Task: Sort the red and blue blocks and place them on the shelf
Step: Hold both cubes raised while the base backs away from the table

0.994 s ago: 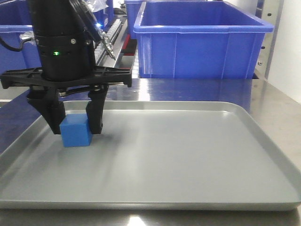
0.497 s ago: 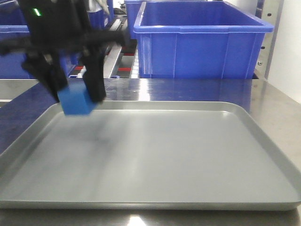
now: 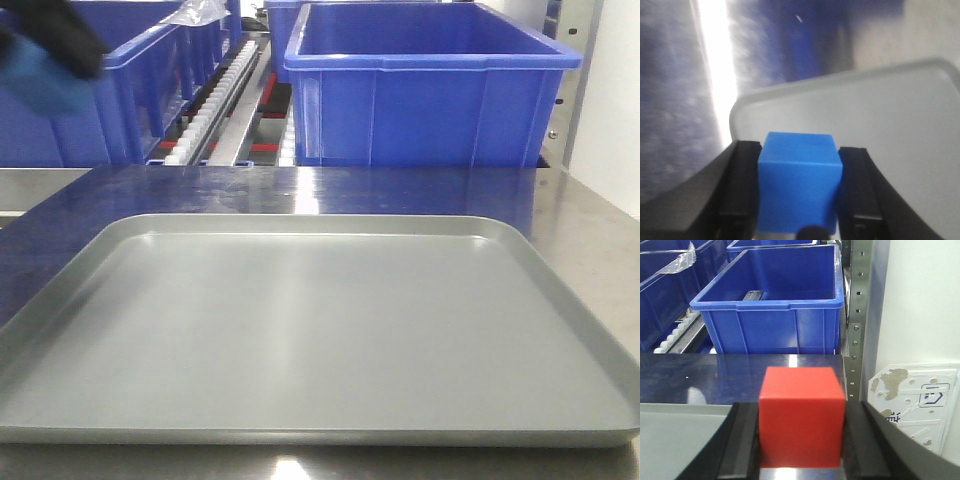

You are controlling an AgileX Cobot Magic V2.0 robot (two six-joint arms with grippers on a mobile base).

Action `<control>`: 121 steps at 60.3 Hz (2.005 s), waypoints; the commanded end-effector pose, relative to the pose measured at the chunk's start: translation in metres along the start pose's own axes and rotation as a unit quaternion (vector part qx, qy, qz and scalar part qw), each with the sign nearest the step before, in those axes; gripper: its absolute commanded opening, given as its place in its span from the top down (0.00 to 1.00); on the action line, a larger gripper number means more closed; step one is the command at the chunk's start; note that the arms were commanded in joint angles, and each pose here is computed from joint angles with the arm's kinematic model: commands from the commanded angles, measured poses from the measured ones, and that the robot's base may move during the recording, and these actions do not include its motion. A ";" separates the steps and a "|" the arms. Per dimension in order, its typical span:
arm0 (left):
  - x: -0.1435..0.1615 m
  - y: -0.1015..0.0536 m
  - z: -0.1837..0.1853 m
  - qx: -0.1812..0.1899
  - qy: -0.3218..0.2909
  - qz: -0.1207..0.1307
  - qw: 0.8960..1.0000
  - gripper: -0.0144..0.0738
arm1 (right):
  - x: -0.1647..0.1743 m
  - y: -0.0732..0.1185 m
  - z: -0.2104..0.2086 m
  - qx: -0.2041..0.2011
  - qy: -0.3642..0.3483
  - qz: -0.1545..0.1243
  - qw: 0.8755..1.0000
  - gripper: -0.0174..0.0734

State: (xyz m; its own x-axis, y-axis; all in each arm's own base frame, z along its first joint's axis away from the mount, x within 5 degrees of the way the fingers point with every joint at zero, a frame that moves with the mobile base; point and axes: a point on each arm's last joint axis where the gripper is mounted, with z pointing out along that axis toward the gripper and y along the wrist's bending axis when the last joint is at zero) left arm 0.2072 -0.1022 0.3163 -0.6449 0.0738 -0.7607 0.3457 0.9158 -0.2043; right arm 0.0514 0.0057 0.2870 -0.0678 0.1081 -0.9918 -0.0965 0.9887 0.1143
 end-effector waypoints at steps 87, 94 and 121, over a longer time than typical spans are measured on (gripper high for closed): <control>0.067 0.033 -0.145 -0.134 -0.395 0.058 0.907 0.70 | -0.016 0.001 -0.002 -0.001 -0.055 -0.007 0.998 0.73; 0.067 0.033 -0.145 -0.134 -0.395 0.058 0.907 0.70 | -0.016 0.001 -0.002 -0.001 -0.055 -0.007 0.998 0.73; 0.067 0.033 -0.145 -0.134 -0.395 0.058 0.907 0.70 | -0.016 0.001 -0.002 -0.001 -0.055 -0.007 0.998 0.73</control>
State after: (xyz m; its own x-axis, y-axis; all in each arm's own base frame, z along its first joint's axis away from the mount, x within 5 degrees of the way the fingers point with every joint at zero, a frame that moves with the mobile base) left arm 0.0783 -0.0100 0.3302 -0.0067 -0.0142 -0.9999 0.1281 0.9916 -0.0149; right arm 0.0514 0.0057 0.2870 -0.0678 0.1081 -0.9918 -0.0965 0.9887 0.1143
